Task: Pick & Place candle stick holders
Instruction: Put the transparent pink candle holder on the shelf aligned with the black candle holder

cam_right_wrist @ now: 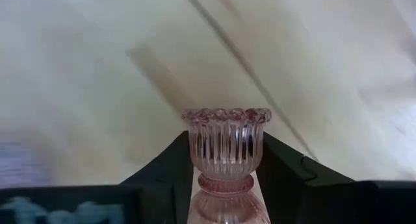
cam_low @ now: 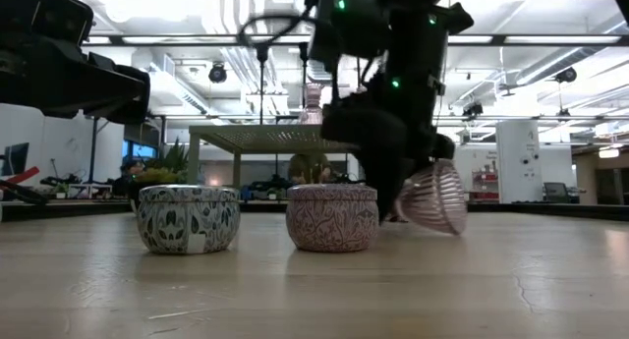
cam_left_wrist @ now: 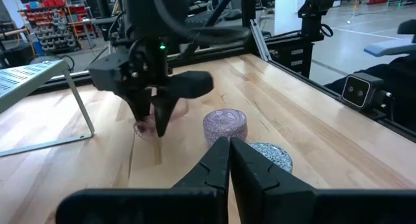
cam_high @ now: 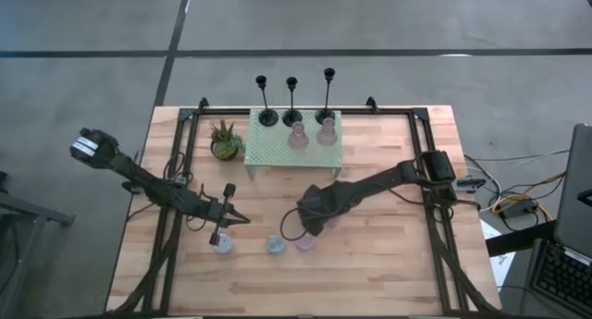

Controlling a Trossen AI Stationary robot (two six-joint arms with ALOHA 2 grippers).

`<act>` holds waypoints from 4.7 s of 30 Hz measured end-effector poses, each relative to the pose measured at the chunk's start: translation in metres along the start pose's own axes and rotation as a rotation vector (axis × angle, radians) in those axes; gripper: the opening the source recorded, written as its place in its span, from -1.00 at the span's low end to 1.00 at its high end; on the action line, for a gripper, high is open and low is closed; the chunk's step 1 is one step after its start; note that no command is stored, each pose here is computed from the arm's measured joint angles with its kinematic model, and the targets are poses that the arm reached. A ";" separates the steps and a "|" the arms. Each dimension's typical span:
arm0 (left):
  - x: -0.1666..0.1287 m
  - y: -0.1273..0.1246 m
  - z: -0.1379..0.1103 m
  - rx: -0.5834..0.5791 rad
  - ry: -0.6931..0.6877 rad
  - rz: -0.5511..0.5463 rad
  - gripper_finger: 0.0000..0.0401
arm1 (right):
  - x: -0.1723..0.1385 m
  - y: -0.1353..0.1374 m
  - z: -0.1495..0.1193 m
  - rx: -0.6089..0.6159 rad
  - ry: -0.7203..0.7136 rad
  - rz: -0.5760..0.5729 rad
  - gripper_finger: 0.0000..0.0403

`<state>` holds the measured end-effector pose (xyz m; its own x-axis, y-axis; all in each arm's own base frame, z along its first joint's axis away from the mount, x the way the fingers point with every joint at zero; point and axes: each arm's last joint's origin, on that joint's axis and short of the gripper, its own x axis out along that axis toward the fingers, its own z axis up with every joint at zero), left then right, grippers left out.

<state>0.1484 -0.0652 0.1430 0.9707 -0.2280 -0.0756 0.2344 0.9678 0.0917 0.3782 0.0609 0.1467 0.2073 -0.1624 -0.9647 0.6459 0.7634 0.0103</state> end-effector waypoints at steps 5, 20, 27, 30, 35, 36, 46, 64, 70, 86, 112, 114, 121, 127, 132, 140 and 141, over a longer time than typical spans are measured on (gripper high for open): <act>0.000 0.000 0.000 0.000 0.000 0.000 -0.91 | -0.010 0.016 0.009 -0.062 -0.095 0.103 -0.32; 0.000 0.000 0.000 0.000 0.000 0.000 -0.92 | -0.076 0.053 0.059 -0.288 -0.535 0.207 -0.34; 0.000 0.000 0.000 0.000 0.000 0.000 -0.91 | -0.100 0.062 0.078 -0.371 -0.761 0.219 -0.34; 0.000 0.000 0.000 0.000 0.000 0.000 -0.91 | -0.106 0.062 0.086 -0.382 -0.859 0.173 -0.34; 0.000 0.000 0.000 0.000 0.000 0.000 -0.92 | -0.108 0.054 0.102 -0.362 -0.985 0.135 -0.34; 0.000 0.000 0.000 0.000 0.000 0.000 -0.92 | -0.107 0.051 0.105 -0.353 -0.997 0.132 -0.34; 0.000 0.000 0.000 0.000 0.000 0.000 -0.92 | -0.087 0.013 0.137 -0.232 -1.139 0.102 -0.34; 0.000 0.000 0.000 0.000 0.000 0.000 -0.91 | -0.055 -0.030 0.151 -0.032 -1.194 0.155 -0.30; 0.000 0.000 0.000 0.000 0.000 0.000 -0.91 | -0.053 -0.027 0.147 -0.025 -1.194 0.167 -0.30; 0.000 0.000 0.000 0.000 0.000 0.000 -0.91 | -0.045 -0.033 0.146 -0.013 -1.170 0.143 -0.30; 0.000 0.000 0.000 0.000 0.000 0.000 -0.92 | -0.033 -0.037 0.139 -0.021 -1.118 0.134 -0.19; 0.000 0.000 0.000 0.000 0.000 0.000 -0.92 | -0.031 -0.037 0.139 -0.023 -1.105 0.136 -0.13; 0.000 0.000 0.000 0.000 0.000 0.000 -0.91 | -0.030 -0.038 0.138 0.005 -1.104 0.142 -0.05; 0.000 0.000 0.000 0.000 0.000 0.000 -0.91 | -0.035 -0.037 0.141 0.004 -1.125 0.146 -0.07; 0.000 0.000 0.000 0.000 0.000 0.000 -0.91 | -0.038 -0.035 0.142 -0.009 -1.134 0.141 -0.06; 0.000 0.000 0.000 0.000 0.000 0.000 -0.91 | -0.041 -0.031 0.140 -0.060 -1.145 0.110 -0.11; 0.000 0.000 0.000 0.000 0.000 0.000 -0.91 | -0.042 -0.031 0.139 -0.055 -1.147 0.097 -0.13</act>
<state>0.1484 -0.0652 0.1430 0.9707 -0.2280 -0.0757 0.2345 0.9678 0.0917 0.4518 -0.0431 0.2231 0.8190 -0.5528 -0.1536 0.5634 0.8256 0.0324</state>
